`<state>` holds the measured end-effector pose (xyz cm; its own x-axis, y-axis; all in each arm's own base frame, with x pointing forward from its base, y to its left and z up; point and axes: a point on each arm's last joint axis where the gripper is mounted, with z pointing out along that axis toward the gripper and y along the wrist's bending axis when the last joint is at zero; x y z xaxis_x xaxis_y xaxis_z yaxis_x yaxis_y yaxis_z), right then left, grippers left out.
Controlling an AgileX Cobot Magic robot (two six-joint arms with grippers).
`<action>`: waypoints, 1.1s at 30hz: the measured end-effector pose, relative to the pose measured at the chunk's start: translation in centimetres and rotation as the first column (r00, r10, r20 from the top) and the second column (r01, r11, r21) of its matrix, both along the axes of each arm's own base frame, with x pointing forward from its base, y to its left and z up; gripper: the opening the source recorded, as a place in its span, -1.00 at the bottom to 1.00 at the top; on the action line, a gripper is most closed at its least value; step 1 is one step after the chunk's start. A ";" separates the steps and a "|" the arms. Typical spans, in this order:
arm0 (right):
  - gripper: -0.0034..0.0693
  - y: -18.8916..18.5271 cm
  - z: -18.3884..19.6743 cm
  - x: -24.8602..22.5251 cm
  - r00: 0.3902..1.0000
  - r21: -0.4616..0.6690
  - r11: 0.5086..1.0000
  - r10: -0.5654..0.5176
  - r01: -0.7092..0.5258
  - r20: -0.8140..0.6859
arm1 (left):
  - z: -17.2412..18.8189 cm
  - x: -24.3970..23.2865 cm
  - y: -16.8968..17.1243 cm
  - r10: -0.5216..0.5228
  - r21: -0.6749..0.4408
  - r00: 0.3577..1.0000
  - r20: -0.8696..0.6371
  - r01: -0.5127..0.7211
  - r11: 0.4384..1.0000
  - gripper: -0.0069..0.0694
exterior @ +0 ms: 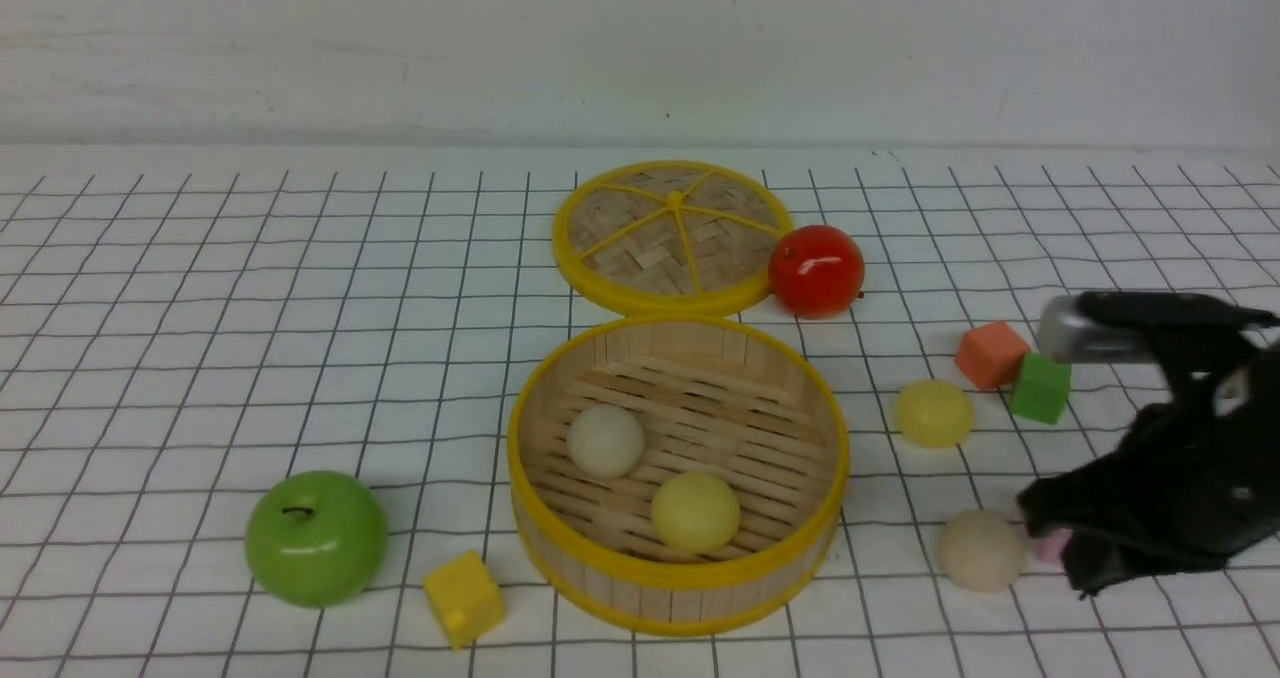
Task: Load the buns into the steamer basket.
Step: Use the right arm to grab a steamed stuffed bun
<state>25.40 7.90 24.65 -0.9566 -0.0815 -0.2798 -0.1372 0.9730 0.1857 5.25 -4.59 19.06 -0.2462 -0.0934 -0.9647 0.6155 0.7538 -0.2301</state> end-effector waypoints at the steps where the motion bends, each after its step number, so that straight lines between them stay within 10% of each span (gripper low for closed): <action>1: -0.78 0.6 -1.0 1.5 1.000 -0.019 1.000 -0.001 0.000 -0.029 | 0.0 0.0 0.0 -0.002 0.003 1.000 -0.003 0.002 1.000 -0.85; 18: 0.01 2.0 -4.8 8.0 0.998 -0.068 0.997 -0.040 0.037 -0.044 | -0.1 0.0 0.0 -0.004 0.004 1.000 -0.005 0.004 1.000 -0.85; 33: -0.86 2.0 -5.5 8.1 0.998 -0.087 0.996 -0.010 0.004 -0.068 | -0.1 0.0 0.0 -0.004 0.004 1.000 -0.005 0.004 1.000 -0.85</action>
